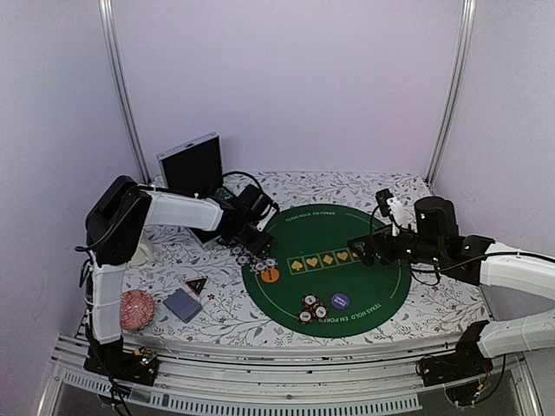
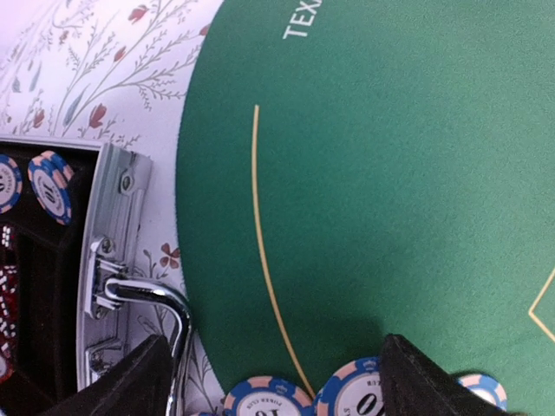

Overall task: Distribute texas hold em gaming equipment
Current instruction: Adjust the poker chips pile in the big blind area, then pick up the pile of poker chips from the chip case.

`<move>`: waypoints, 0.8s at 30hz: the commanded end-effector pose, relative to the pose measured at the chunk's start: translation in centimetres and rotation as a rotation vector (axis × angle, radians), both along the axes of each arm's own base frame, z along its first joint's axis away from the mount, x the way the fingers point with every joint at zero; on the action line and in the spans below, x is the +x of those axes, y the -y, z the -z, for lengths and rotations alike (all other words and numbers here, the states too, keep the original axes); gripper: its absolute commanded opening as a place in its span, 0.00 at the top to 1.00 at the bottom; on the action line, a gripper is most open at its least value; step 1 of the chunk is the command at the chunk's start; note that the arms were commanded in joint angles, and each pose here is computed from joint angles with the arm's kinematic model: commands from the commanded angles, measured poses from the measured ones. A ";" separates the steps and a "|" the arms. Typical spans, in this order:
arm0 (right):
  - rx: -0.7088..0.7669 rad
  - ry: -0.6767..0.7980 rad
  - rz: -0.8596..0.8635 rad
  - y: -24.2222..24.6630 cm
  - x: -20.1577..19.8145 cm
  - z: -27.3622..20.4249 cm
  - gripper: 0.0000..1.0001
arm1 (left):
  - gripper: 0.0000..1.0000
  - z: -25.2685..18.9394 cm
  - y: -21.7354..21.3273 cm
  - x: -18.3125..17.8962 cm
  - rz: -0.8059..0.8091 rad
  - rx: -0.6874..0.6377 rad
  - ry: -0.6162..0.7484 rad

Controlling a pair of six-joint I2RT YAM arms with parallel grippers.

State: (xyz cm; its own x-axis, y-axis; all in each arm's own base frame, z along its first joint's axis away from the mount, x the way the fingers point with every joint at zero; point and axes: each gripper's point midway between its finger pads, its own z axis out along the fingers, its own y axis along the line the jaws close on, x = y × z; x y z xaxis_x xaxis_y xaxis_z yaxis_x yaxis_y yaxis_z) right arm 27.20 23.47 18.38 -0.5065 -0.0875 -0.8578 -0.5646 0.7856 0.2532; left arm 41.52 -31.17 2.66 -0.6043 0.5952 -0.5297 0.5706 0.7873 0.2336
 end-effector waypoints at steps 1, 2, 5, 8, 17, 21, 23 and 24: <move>0.029 0.023 0.002 0.2 -0.4 -1.0 0.01 | 0.13 -2.6 -0.7 -0.2 0.003 -0.033 0.008; 0.036 0.033 0.005 0.3 -0.4 -1.5 0.01 | 0.12 -3.8 -0.3 0.0 0.010 -0.064 0.025; 0.062 0.075 0.014 0.8 -0.7 -3.0 0.01 | 0.09 -8.6 0.3 0.7 0.023 -0.165 0.102; 0.087 0.134 0.055 1.9 -0.9 -4.7 0.01 | 0.02 -13.0 0.1 1.1 0.048 -0.271 0.159; 0.187 0.282 0.094 5.1 -3.6 -8.0 0.01 | 0.02 -13.4 -9.4 6.1 -0.143 -0.321 0.078; 0.202 0.299 0.085 5.6 -4.5 -7.6 0.01 | 0.02 -11.4 -11.6 9.1 -0.200 -0.227 0.071; 0.206 0.291 0.066 5.4 -4.8 -7.3 0.01 | 0.05 -9.6 -12.2 10.5 -0.219 -0.183 0.055; 0.203 0.284 0.056 5.2 -4.8 -7.1 0.01 | 0.07 -9.3 -12.4 11.2 -0.227 -0.173 0.055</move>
State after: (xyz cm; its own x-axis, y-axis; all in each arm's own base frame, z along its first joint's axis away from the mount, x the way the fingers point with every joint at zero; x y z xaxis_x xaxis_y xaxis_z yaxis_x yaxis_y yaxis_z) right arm 22.62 17.95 26.32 -0.2324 0.1339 -0.9633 -0.5766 0.7787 0.2474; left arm 51.70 -18.97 14.71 -0.6363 0.2909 -0.7145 0.3563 0.9323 0.0623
